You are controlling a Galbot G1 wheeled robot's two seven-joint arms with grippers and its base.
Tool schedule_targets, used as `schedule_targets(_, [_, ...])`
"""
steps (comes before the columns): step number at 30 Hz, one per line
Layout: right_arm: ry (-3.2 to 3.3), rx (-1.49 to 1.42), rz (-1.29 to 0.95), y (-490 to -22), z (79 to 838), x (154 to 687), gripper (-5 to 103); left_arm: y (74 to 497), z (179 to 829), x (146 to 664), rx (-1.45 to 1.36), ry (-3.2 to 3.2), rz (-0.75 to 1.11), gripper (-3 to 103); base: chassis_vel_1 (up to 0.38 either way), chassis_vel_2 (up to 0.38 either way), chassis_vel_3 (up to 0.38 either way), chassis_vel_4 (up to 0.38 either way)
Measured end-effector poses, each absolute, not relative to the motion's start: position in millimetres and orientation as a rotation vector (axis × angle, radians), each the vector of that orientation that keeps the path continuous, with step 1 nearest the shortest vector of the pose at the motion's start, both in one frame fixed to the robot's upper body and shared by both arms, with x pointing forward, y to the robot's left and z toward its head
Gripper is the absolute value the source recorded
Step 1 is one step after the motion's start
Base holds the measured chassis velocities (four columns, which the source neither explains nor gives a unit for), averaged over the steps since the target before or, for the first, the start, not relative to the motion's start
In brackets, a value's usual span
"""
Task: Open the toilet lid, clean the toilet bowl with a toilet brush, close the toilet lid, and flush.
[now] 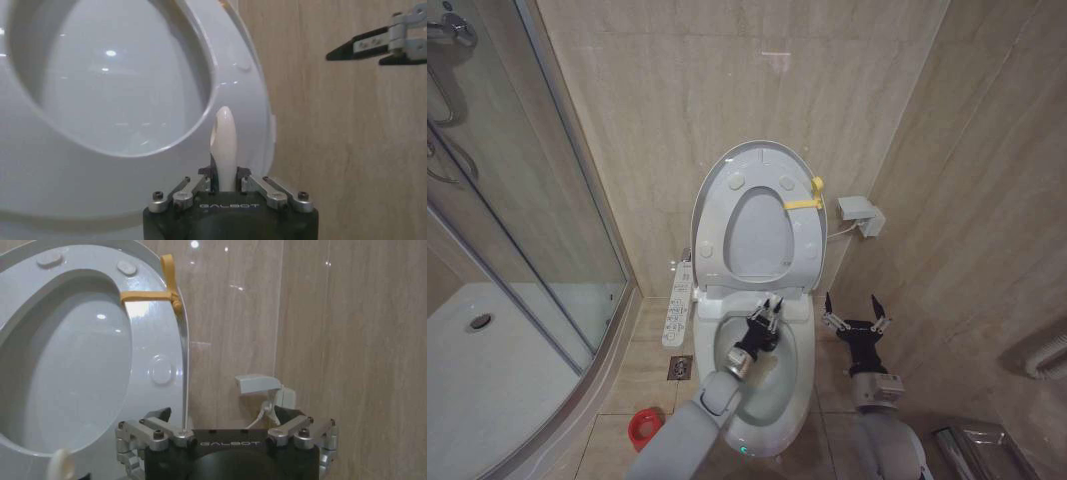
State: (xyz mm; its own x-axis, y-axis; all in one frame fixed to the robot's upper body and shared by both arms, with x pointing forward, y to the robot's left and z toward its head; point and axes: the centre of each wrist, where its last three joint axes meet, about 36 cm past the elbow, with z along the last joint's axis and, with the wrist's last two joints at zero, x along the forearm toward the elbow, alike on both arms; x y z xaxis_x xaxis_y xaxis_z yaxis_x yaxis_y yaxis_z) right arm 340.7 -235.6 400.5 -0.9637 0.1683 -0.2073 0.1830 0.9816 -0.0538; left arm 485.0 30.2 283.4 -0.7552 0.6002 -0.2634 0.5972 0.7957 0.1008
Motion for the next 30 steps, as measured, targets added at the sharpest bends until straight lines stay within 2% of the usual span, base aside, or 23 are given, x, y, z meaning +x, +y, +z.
schedule_targets(6, [2.925,0.262,-0.107,-236,400,341,100,27,266,486,0.936,2.722,0.019,20,0.0,0.0,0.0,0.0])
schedule_targets(12, [2.925,0.262,-0.107,-236,400,341,100,67,233,495,0.944,2.763,0.154,20,0.0,0.0,0.0,0.0])
schedule_targets(14, [2.925,0.262,-0.107,-236,400,341,100,68,235,498,0.935,2.757,0.157,20,0.0,0.0,0.0,0.0])
schedule_targets(23, [2.925,0.262,-0.107,-236,400,341,100,19,285,478,0.974,2.654,0.006,20,0.0,0.0,0.0,0.0])
schedule_targets(30, [2.925,0.262,-0.107,-236,400,341,100,27,256,477,1.011,2.687,0.035,20,0.0,0.0,0.0,0.0])
